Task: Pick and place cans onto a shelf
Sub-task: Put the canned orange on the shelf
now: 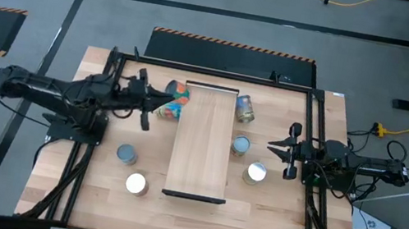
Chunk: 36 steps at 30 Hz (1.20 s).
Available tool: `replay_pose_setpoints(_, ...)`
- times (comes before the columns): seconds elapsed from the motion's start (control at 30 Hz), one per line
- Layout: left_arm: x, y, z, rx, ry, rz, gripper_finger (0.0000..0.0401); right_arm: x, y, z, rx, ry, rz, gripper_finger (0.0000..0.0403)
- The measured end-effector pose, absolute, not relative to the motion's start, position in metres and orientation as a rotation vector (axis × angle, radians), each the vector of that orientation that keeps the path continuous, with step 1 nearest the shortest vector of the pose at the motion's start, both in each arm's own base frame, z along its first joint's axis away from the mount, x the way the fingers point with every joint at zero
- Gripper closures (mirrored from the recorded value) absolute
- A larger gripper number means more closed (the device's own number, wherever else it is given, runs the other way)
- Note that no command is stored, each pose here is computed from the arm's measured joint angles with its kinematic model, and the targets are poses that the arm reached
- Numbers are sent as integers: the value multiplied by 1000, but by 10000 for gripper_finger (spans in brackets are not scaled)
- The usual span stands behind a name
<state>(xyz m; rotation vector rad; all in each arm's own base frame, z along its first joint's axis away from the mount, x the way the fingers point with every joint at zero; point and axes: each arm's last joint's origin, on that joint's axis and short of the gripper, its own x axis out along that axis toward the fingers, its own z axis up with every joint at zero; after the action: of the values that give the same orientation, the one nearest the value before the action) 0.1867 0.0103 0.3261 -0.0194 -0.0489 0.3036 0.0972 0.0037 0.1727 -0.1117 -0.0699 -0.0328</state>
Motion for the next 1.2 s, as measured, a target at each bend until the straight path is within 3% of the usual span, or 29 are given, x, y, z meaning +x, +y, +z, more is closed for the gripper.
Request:
replay_pose_setpoints(0.53, 284, 66, 371, -21, 73, 235, 398, 97, 4, 173, -112, -70, -34, 331)
replay_pose_setpoints(0.87, 336, 103, 347, -57, 223, 227, 398, 97, 4, 173, -112, -70, -34, 331)
replay_pose_setpoints(1.2, 354, 115, 307, -96, 396, 244, 397, 97, 4, 173, -112, -70, -34, 331)
